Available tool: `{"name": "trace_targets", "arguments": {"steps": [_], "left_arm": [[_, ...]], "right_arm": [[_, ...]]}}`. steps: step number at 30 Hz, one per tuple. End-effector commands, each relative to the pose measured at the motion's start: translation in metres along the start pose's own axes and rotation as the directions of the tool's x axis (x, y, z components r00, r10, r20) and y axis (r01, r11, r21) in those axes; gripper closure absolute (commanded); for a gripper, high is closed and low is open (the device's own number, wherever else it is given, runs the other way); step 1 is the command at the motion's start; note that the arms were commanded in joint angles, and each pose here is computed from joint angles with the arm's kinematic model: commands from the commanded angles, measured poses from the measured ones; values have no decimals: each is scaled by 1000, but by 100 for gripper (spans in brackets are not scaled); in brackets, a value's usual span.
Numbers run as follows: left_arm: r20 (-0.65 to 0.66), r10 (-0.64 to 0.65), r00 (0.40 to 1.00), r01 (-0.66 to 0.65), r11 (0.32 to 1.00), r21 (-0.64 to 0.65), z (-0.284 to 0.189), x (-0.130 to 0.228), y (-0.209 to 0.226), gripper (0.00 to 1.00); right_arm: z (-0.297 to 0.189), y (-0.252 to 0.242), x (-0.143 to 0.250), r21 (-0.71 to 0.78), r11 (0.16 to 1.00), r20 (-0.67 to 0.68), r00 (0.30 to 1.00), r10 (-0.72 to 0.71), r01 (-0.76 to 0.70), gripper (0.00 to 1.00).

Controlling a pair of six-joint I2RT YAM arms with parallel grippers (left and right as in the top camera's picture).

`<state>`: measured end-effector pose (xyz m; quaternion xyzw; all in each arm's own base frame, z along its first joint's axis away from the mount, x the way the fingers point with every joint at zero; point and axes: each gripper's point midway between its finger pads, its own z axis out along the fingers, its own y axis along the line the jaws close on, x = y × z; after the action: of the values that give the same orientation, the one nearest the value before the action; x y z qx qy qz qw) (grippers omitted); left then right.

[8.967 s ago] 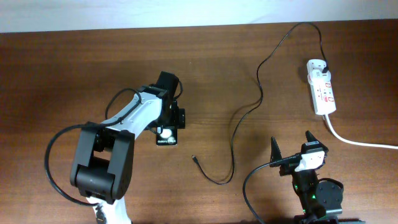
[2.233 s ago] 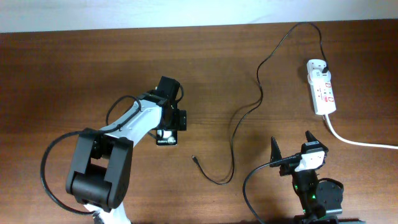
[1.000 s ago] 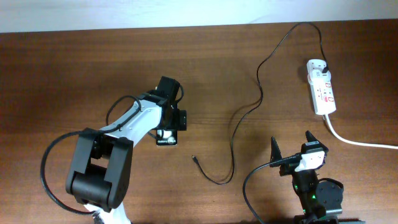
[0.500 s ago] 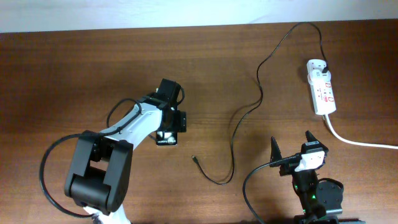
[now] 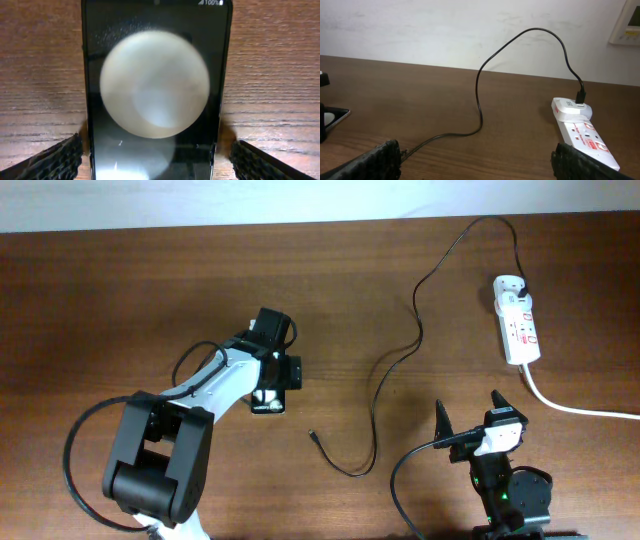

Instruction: Plug charger to phone and switch on socket

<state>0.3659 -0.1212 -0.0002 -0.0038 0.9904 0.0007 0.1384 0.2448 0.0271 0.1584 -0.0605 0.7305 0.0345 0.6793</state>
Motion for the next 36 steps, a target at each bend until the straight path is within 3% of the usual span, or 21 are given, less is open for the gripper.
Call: {"name": "trace_targets", "arguments": {"steps": [1,27,36], "left_arm": [[-66,-14,998,14,1000,3,8,22,2,4],[-23,-19,1000,19,999,30,7,11,-4,1],[-150,-10,989,12,1000,16,5,41,1,0]], "right_arm": [[0,1,1,-3,1000,3,1000,-5,5,1],[0,1,1,-3,1000,3,1000,-5,5,1],[0,1,1,-3,1000,3,1000,-5,5,1]]}}
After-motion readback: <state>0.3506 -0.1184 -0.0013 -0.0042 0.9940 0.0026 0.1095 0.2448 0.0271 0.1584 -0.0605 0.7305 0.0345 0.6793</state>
